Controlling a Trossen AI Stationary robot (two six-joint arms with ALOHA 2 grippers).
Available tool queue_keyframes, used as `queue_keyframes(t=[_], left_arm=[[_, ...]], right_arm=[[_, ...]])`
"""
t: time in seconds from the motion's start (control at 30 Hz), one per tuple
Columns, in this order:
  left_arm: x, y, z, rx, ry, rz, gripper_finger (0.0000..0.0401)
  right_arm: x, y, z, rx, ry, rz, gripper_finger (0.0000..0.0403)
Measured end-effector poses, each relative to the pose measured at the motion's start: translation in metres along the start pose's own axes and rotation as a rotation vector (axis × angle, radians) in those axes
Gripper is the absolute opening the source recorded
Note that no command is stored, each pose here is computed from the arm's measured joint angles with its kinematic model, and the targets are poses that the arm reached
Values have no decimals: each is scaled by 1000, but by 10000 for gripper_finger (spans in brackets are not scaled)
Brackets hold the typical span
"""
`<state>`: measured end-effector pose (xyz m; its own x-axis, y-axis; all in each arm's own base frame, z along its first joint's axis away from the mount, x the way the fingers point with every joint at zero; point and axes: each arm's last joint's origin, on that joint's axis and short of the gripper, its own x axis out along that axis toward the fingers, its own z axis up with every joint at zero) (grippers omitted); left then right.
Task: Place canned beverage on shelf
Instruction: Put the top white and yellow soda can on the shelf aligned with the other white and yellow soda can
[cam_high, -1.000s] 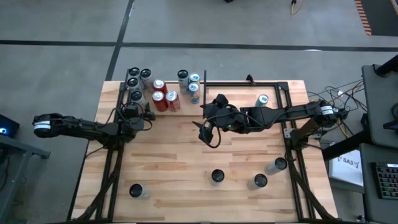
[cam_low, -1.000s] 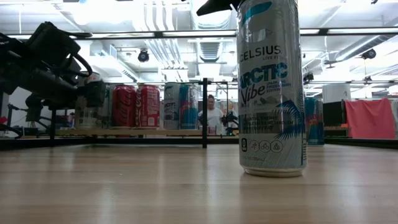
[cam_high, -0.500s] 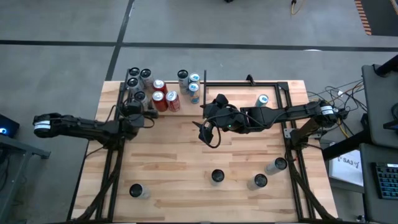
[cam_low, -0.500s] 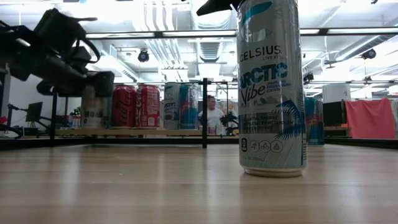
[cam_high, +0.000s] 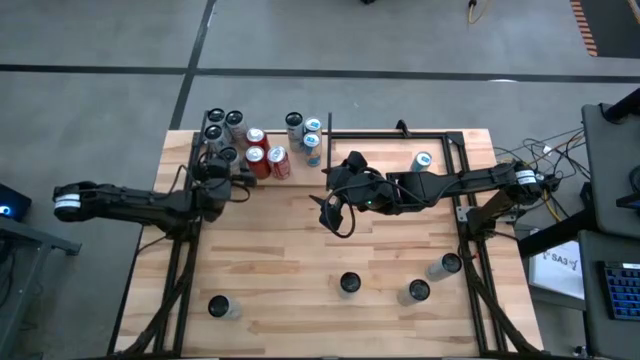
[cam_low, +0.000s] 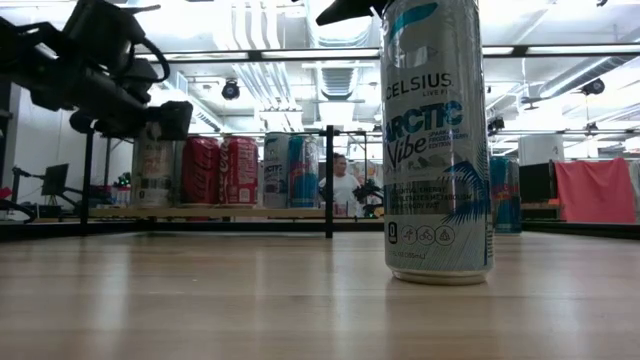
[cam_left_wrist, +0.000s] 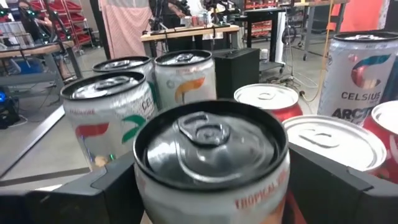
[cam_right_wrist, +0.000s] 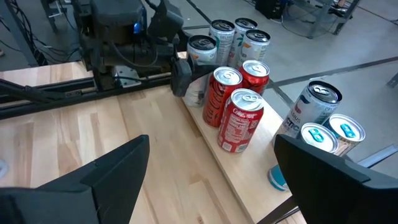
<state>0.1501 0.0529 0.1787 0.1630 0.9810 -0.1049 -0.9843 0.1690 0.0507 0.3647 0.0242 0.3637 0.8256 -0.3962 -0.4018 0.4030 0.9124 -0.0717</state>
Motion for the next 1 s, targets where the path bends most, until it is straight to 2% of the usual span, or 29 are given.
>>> queue_keyframes(t=[0.37,0.7,0.83,1.0], left_arm=[[-4,1,22,36,12,-7,316],[-20,6,71,125,75,-60,316],[-29,7,95,165,145,-164,313],[-40,5,124,258,270,-388,280]], right_arm=[[0,0,0,18,0,0,336],[0,0,0,21,0,1,336],[-2,2,0,18,1,7,336],[-15,1,0,4,29,19,336]])
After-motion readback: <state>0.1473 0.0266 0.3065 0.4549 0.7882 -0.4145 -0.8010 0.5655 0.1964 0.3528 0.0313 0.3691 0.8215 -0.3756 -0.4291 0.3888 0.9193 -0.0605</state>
